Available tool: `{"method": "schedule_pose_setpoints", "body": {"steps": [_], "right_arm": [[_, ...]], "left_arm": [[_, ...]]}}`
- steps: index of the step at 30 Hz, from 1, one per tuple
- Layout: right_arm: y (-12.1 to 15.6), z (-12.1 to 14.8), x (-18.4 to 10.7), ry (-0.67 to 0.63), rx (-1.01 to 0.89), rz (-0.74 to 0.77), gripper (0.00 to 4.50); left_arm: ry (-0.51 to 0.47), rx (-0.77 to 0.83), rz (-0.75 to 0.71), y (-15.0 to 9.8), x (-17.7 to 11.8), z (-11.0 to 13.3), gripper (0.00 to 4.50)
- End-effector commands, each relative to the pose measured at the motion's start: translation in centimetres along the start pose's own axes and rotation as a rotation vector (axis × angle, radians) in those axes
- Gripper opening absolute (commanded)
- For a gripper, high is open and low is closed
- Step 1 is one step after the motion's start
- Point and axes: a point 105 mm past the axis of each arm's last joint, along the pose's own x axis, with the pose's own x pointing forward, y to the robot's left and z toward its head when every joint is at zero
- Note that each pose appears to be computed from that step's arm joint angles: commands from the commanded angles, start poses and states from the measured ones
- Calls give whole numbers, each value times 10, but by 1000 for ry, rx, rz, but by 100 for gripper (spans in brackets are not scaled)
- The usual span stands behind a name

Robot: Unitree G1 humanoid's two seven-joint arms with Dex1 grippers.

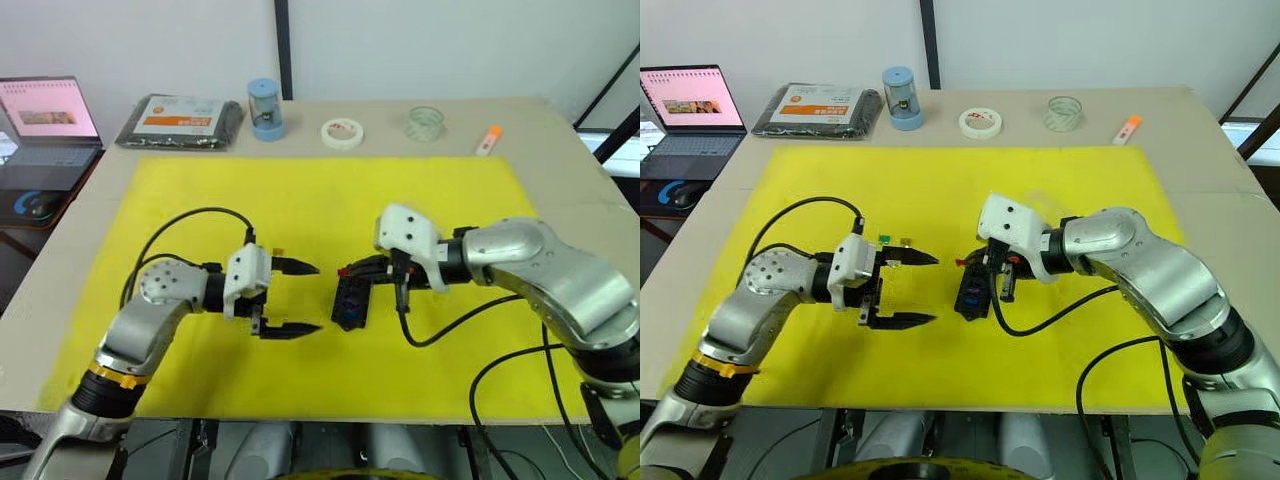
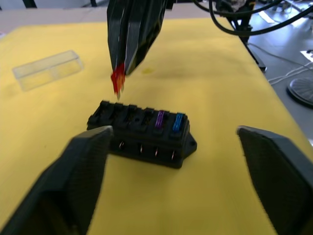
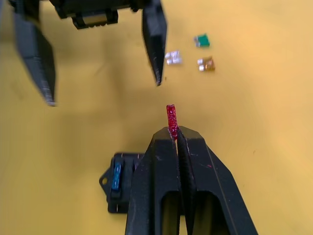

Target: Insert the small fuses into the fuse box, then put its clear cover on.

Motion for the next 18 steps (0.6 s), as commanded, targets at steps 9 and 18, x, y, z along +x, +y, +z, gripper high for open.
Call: {"method": "schedule_pose_setpoints", "body": {"steps": [9, 18], "right_arm": [[3, -12, -1, 63, -54, -23, 0], [8, -14, 5, 56, -33, 1, 0]], "left_arm": [[-28, 40, 29, 4, 16, -6, 447], [-9, 39, 36, 4, 17, -13, 447]]}}
